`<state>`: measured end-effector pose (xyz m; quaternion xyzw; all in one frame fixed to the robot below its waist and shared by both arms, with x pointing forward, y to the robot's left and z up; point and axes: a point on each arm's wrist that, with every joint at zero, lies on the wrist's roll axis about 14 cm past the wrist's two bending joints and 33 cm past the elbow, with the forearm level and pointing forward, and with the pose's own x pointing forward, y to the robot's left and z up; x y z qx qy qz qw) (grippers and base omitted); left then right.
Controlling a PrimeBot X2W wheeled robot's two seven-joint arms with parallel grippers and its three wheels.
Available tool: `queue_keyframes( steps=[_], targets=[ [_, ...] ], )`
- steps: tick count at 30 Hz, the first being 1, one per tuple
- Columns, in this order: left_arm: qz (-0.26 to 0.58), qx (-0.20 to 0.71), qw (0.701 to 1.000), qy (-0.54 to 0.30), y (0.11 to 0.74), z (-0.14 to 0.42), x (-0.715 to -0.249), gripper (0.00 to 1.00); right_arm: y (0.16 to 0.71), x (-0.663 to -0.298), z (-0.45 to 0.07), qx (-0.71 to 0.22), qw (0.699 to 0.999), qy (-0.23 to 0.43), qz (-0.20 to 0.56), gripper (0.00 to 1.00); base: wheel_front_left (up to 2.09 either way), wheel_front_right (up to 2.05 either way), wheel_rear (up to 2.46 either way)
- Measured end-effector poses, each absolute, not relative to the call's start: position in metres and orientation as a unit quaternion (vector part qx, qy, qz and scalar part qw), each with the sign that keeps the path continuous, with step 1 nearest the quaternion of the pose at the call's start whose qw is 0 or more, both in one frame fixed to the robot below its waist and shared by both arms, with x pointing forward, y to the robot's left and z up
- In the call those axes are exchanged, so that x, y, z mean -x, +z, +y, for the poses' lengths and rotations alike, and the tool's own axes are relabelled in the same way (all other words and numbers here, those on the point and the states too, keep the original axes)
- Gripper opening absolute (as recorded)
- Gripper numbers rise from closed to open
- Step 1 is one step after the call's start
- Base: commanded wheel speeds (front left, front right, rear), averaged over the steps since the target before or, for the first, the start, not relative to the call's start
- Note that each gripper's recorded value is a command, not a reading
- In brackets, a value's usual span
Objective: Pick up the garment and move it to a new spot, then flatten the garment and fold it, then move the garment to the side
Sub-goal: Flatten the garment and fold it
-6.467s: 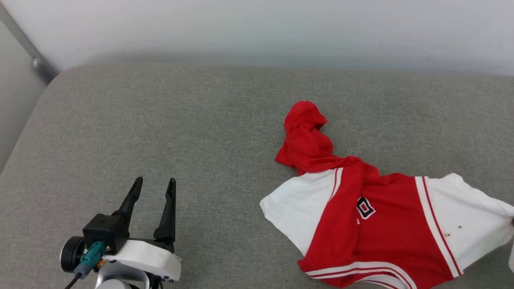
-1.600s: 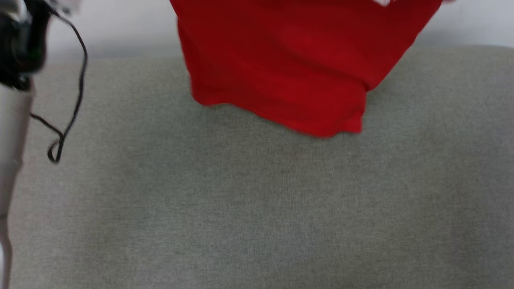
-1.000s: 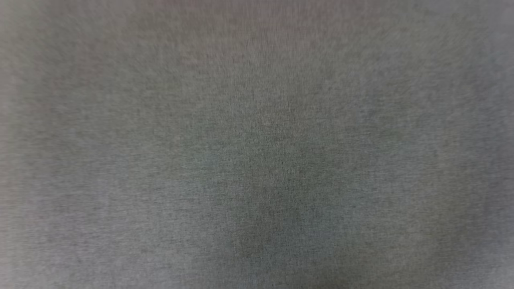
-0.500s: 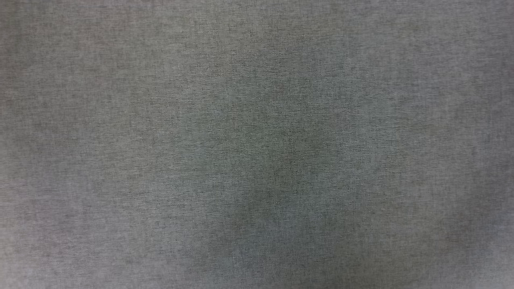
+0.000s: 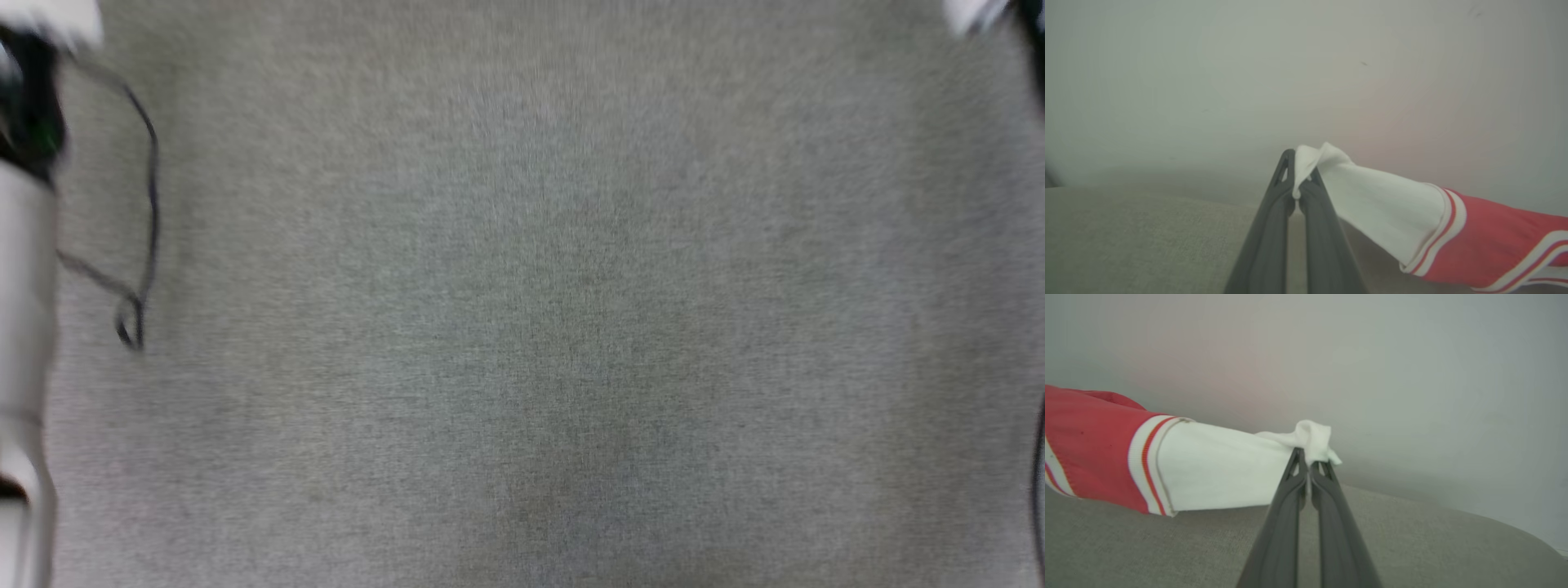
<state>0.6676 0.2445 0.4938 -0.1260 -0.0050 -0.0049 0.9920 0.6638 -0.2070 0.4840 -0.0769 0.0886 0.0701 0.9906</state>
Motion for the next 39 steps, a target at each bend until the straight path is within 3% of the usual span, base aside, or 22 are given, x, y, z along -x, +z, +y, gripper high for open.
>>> queue_keyframes(
  steps=[19,28,33,34,35,36,39],
  targets=[
    [0.052,0.149,0.983,0.089,0.475,0.275,-0.407,0.00,0.457,-0.407,-0.231,0.025,0.979,0.048,0.198,0.00,0.00,0.00,0.00],
    [0.131,0.142,0.974,0.116,0.461,0.268,-0.308,0.00,0.429,-0.292,-0.215,-0.009,0.951,0.035,0.308,0.00,0.00,0.00,0.00],
    [0.179,0.136,0.968,0.110,0.446,0.259,-0.277,0.00,0.407,-0.254,-0.204,-0.024,0.928,0.037,0.371,0.00,0.00,0.00,0.00],
    [0.183,0.138,0.967,0.110,0.444,0.257,-0.274,0.00,0.403,-0.250,-0.203,-0.028,0.924,0.037,0.379,0.20,0.00,0.00,0.00],
    [0.185,0.140,0.966,0.111,0.443,0.256,-0.272,0.00,0.401,-0.248,-0.201,-0.033,0.922,0.037,0.383,0.47,0.00,0.00,0.00],
    [0.184,0.143,0.966,0.109,0.443,0.254,-0.271,0.00,0.399,-0.246,-0.199,-0.037,0.921,0.038,0.387,1.00,0.00,0.00,0.00],
    [0.186,0.153,0.965,0.101,0.442,0.245,-0.269,0.00,0.405,-0.254,-0.198,-0.045,0.927,0.037,0.369,1.00,0.00,0.00,0.00]
  ],
)
